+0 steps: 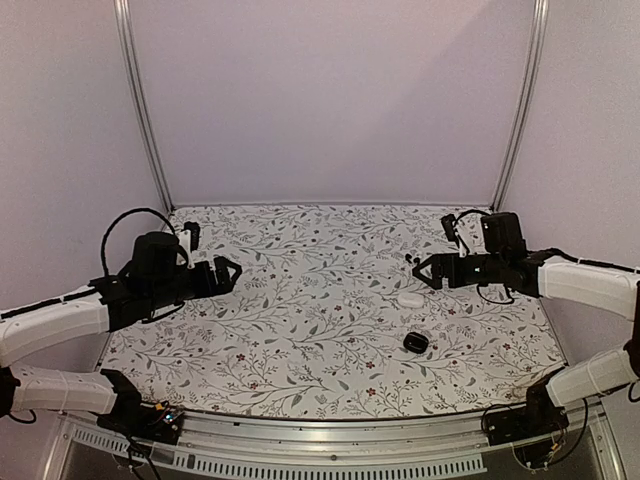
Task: Insert the wireless bluetooth earbuds into the charging case
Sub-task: Pick up the charging case from the center of the board.
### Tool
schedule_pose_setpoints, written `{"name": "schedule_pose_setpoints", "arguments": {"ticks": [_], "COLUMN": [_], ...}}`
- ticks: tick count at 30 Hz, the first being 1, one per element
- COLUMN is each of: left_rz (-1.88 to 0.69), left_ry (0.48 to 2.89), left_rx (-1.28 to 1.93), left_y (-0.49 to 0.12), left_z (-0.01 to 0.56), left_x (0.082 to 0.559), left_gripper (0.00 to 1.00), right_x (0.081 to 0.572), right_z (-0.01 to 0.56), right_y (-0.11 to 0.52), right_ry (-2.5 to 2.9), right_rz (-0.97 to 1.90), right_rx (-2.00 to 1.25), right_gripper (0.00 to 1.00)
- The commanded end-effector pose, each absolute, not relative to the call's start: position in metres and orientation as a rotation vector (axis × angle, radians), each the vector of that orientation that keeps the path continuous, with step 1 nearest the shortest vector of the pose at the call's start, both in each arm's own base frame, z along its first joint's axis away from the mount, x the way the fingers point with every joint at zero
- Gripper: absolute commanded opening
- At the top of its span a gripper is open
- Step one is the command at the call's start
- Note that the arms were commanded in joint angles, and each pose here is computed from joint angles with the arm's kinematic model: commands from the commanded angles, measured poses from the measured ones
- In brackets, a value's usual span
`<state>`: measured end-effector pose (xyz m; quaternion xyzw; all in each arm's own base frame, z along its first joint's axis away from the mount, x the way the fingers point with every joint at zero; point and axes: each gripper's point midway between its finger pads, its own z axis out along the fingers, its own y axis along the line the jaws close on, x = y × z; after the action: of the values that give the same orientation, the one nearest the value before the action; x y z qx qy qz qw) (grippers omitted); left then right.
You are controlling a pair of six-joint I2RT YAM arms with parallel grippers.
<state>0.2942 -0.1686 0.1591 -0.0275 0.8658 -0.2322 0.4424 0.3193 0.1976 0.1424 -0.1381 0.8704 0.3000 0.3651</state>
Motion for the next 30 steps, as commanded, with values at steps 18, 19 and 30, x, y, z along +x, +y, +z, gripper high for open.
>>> {"name": "schedule_pose_setpoints", "arguments": {"ticks": [18,19,30], "left_rz": [-0.821,-0.827,-0.883], "left_ry": [2.043,2.039,2.0], "left_rx": [0.232,0.237,0.285], "left_y": [-0.215,-0.216,-0.222], "left_z": [0.172,0.172,0.179], "left_x": [0.273,0.272,0.265], "left_gripper": [1.0,1.0,1.0], "right_x": [0.34,0.339,0.346], "right_z": [0.061,0.056,0.023], "right_y": [0.195,0.196,0.203], "right_ry": [2.462,2.472,2.494], "right_rz": [0.478,0.473,0.266], "right_rx": [-0.649,-0.662,-0.79], "right_gripper": [0.78,0.77,0.69]}}
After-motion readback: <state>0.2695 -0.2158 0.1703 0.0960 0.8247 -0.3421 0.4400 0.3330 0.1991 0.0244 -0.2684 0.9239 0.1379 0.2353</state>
